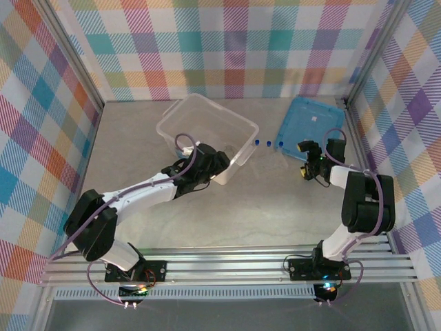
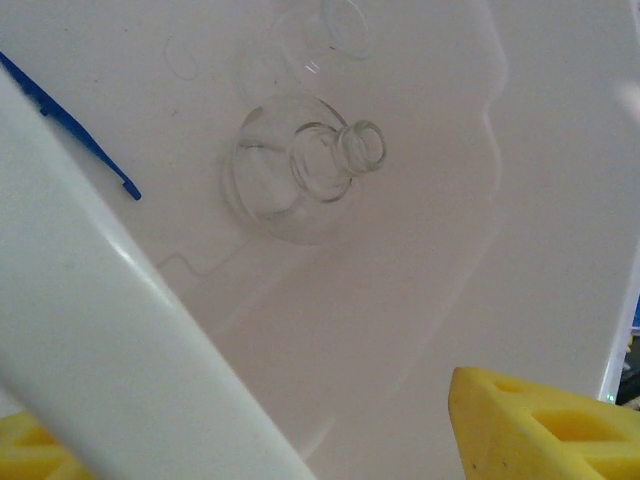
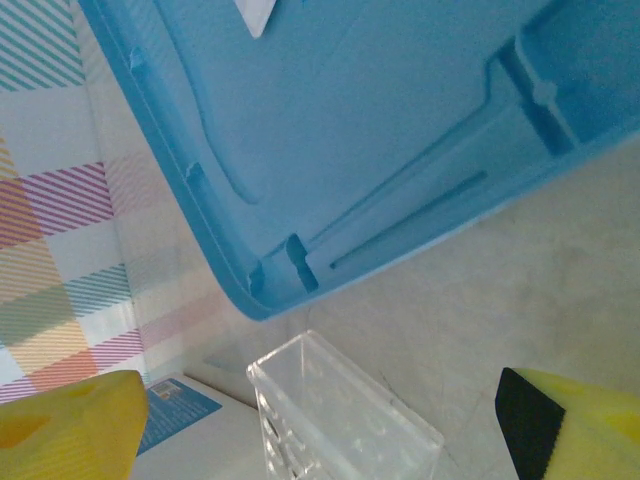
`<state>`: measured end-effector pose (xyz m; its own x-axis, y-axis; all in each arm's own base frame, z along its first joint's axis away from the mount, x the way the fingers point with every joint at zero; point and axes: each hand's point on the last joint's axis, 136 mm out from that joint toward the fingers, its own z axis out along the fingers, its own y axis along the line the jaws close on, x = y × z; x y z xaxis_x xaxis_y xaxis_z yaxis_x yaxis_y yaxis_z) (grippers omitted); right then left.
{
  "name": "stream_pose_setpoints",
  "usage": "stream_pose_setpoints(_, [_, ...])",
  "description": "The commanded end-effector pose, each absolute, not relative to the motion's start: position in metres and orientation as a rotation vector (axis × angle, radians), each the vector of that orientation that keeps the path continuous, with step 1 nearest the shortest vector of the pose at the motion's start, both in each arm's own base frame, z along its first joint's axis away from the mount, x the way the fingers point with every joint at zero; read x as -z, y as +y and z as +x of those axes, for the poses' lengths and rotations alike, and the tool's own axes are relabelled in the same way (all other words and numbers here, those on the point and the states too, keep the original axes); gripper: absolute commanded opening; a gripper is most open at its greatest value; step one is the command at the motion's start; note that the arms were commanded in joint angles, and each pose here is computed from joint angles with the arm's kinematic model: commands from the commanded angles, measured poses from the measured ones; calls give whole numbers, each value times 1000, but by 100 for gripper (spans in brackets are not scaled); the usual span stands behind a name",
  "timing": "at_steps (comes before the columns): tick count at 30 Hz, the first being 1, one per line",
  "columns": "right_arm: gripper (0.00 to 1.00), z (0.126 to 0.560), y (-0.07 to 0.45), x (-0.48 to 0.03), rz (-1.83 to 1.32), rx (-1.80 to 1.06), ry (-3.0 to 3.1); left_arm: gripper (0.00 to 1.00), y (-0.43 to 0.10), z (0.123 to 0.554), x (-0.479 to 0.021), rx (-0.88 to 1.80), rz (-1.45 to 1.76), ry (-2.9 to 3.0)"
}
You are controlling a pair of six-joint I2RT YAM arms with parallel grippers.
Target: Organize the chemistry lab equipment
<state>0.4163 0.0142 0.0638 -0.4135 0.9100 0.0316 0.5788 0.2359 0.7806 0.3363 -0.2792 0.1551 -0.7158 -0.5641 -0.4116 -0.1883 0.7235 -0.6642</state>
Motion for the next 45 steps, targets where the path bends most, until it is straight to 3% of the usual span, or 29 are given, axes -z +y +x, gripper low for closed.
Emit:
stream_pose_setpoints(1, [91, 433, 12, -75, 1340, -1096, 2032, 69, -308, 334, -166, 885, -505, 2307])
stream_pose_setpoints(10, [91, 443, -6, -71, 1365, -1087, 2012, 70, -302, 329, -175, 838, -457, 2299])
stream_pose_setpoints(25, [91, 449, -26, -81, 1372, -1050, 1996, 71, -152, 395, -190, 557, -591, 2189])
stream_pose_setpoints(32, [91, 445, -26, -82, 1370, -1040, 2005, 71, -133, 419, -166, 536, -588, 2262])
stream_pose_setpoints(45, [91, 439, -20, -83, 1352, -1062, 2022, 70, -86, 395, -181, 413, -721, 2181])
